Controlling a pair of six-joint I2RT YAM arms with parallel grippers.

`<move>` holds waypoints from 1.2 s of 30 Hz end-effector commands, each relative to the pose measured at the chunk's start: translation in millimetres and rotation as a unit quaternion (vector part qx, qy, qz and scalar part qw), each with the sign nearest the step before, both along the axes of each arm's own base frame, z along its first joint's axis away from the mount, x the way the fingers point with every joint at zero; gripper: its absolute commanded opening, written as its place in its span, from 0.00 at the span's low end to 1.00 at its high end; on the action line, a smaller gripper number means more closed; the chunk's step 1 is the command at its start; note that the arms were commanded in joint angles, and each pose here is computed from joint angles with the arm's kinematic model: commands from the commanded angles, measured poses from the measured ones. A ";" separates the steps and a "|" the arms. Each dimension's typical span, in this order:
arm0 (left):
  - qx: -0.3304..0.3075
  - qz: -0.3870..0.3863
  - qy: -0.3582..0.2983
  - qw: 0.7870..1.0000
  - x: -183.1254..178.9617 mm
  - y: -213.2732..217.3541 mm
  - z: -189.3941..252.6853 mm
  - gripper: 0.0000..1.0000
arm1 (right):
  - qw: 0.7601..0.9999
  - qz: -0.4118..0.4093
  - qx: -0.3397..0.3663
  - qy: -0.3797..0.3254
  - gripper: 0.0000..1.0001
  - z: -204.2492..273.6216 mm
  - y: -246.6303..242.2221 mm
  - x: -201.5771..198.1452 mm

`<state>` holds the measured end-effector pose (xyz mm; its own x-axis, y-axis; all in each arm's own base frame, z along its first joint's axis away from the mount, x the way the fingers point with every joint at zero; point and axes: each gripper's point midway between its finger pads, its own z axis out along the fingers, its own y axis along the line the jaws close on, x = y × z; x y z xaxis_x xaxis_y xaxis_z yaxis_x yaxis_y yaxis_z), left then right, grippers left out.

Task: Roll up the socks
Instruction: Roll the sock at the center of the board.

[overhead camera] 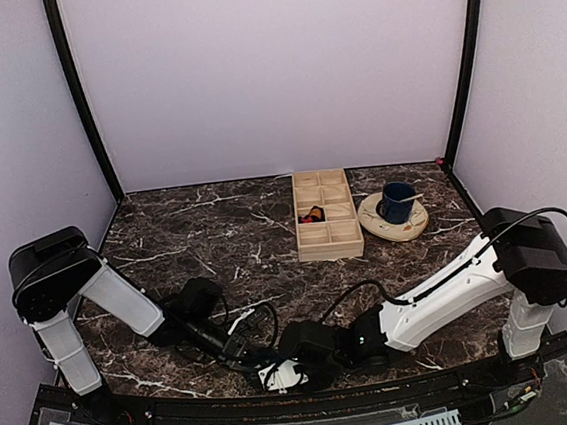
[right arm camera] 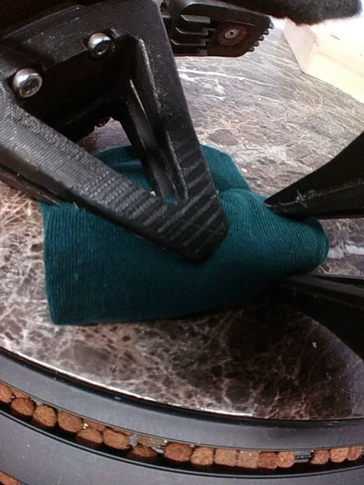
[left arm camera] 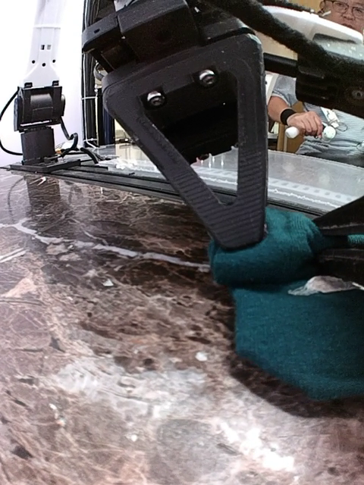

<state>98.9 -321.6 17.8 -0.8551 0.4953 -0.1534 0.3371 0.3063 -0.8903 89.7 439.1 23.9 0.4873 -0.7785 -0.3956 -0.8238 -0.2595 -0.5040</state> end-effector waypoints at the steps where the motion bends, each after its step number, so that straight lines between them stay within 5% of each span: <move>1: 0.124 0.018 0.051 0.991 -19.5 35.7 -49.8 0.00 | 1.000 0.023 -0.016 0.006 0.21 -12.5 3.4 -9.6; 15: 0.140 0.006 0.029 0.990 -10.9 32.1 -50.2 0.03 | 0.998 0.013 -0.047 0.045 0.07 -32.9 5.4 -12.2; 24: 0.199 0.045 -0.061 0.977 25.3 40.8 -35.5 0.22 | 0.993 -0.058 -0.055 0.087 0.00 -35.5 -8.1 5.8; 36: 0.187 0.102 -0.158 0.964 65.4 36.6 16.5 0.26 | 0.984 -0.140 -0.036 0.105 0.00 -28.0 -11.4 26.9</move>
